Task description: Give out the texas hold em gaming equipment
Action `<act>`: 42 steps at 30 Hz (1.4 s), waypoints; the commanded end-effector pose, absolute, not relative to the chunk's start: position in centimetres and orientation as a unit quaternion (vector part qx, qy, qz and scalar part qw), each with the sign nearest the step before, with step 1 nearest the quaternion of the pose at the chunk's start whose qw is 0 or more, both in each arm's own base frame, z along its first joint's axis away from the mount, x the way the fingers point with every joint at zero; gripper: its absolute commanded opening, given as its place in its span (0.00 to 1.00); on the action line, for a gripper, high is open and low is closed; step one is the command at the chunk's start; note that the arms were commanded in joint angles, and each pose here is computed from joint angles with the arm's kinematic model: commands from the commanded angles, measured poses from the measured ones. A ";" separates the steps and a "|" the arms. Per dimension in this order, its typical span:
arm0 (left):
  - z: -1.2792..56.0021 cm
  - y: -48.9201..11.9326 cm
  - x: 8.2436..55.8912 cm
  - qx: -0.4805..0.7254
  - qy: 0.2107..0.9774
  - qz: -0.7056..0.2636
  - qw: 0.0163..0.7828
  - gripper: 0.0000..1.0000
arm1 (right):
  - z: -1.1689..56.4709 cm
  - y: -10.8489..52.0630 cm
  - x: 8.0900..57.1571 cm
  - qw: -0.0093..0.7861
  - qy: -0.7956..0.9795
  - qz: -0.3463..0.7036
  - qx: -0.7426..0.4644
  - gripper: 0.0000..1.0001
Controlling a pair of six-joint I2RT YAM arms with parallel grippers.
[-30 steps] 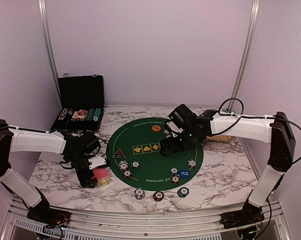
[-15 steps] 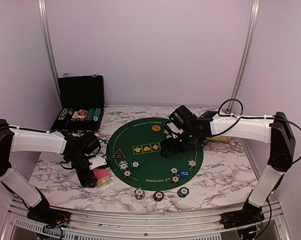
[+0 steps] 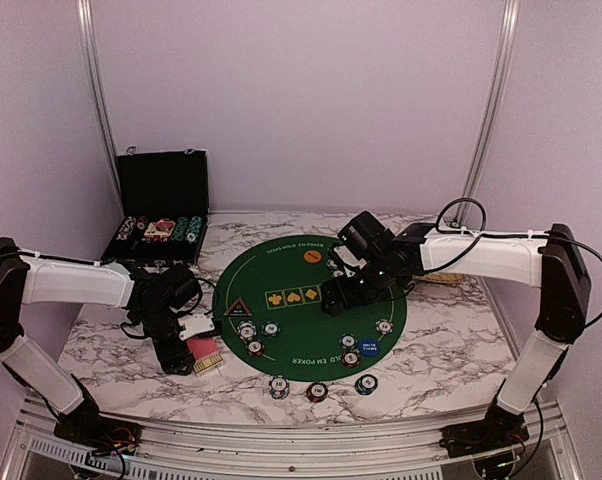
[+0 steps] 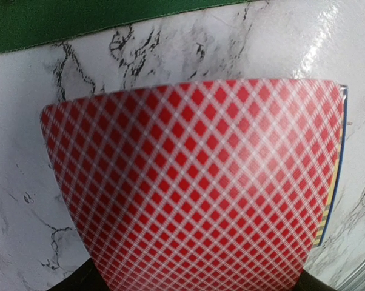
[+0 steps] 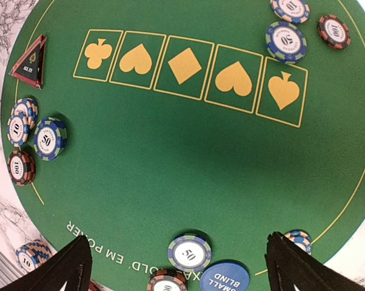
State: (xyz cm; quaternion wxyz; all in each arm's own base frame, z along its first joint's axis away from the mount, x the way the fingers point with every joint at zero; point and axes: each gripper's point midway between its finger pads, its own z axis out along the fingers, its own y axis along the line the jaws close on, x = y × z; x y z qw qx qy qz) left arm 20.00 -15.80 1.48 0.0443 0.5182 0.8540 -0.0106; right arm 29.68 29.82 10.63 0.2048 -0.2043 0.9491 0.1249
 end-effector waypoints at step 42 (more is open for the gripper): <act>3.1 -16.4 21.3 0.530 0.845 -0.001 0.073 0.21 | 12.9 34.0 28.2 0.200 0.926 0.248 -0.203 0.95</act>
